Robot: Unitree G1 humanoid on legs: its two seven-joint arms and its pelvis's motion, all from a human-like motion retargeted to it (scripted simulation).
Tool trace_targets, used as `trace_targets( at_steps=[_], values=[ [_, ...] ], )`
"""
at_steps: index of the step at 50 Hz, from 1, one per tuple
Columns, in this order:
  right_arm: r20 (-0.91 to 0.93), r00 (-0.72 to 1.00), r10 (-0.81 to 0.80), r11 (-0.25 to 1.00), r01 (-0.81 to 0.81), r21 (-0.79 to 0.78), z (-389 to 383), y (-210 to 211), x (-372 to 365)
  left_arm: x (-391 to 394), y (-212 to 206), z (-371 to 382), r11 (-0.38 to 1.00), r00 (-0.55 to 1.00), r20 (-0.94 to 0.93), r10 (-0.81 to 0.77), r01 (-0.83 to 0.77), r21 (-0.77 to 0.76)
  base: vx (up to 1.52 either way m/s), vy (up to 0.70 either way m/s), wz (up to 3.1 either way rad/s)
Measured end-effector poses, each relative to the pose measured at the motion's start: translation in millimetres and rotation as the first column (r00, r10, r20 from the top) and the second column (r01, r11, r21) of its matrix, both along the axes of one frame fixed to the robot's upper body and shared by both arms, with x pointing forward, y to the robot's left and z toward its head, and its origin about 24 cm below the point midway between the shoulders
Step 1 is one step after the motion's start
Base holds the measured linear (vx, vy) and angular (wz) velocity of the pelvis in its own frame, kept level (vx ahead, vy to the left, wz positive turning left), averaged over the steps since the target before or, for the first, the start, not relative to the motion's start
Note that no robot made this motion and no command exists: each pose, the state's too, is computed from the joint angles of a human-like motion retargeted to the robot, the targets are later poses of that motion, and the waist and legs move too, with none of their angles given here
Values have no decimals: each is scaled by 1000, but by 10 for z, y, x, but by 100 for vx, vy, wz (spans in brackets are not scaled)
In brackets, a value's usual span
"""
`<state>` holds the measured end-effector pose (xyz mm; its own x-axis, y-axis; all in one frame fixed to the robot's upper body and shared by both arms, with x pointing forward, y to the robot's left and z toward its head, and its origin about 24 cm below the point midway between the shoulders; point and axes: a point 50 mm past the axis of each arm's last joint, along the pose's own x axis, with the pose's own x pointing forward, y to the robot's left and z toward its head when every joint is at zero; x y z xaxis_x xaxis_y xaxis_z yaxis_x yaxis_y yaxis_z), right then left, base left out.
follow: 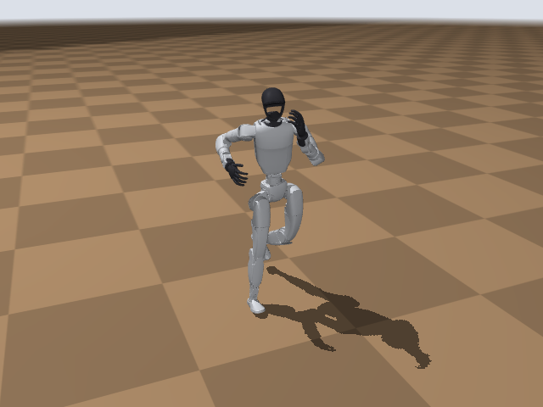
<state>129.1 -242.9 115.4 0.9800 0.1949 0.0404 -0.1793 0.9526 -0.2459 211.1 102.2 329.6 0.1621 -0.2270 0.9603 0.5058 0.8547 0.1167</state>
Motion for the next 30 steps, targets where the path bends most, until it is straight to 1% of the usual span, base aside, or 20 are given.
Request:
trace_targets(
  at_steps=[2,3,4,5,6,7,8,10,11,13,15,18,20,22,24,26,28,30],
  values=[
    [76,997,13,999,-16,29,38,74,166,146,177,-309,999,985,-166,45,-48,-15,91,-31,-34],
    [114,993,14,998,-21,65,39,122,279,221,309,-521,993,957,-269,107,-117,-21,90,-25,-56],
    [155,988,15,995,-31,99,35,192,427,286,468,-803,977,897,-399,189,-213,-18,91,-22,-83],
    [196,980,21,991,-47,129,42,285,592,309,646,-1130,947,801,-532,275,-321,6,95,-21,-117],
    [274,961,41,989,-78,127,131,425,793,269,825,-1496,920,677,-667,312,-390,35,99,-20,-135],
    [366,928,67,985,-119,122,289,584,975,157,1003,-1827,893,545,-768,336,-444,76,104,-18,-147],
    [484,869,100,978,-176,115,548,754,1114,-11,1174,-2080,873,431,-832,349,-473,122,110,-14,-144],
    [698,705,128,955,-277,105,1129,1009,1178,-404,1438,-2357,838,245,-885,396,-489,240,120,-5,-121],
    [777,617,124,943,-316,101,1379,1093,1143,-546,1511,-2389,834,197,-880,432,-459,306,125,5,-68],
    [879,465,106,922,-378,89,1721,1221,1000,-798,1611,-2421,828,114,-866,486,-376,415,133,15,-41],
    [921,376,105,897,-435,75,1853,1287,840,-983,1646,-2425,833,69,-858,510,-288,472,142,26,-33],
    [932,328,158,884,-468,15,1822,1290,669,-1105,1620,-2389,856,75,-869,488,-238,460,143,32,-10],
    [927,332,172,877,-480,9,1736,1279,583,-1083,1592,-2319,870,116,-883,454,-269,412,143,33,-32],
    [908,383,167,864,-501,52,1606,1241,542,-988,1546,-2219,873,188,-879,438,-322,366,138,33,-24],
    [860,473,192,858,-507,87,1434,1225,585,-819,1454,-2138,874,279,-865,418,-383,299,124,30,35],
    [775,591,225,869,-481,115,1190,1231,712,-500,1287,-2070,888,393,-844,365,-419,189,106,23,85],
    [661,723,198,896,-407,176,863,1195,841,-6,987,-1886,915,534,-791,298,-397,77,96,11,103],
    [564,817,119,911,-316,265,589,1081,832,438,575,-1392,944,707,-666,237,-330,-14,97,2,73]
  ],
)
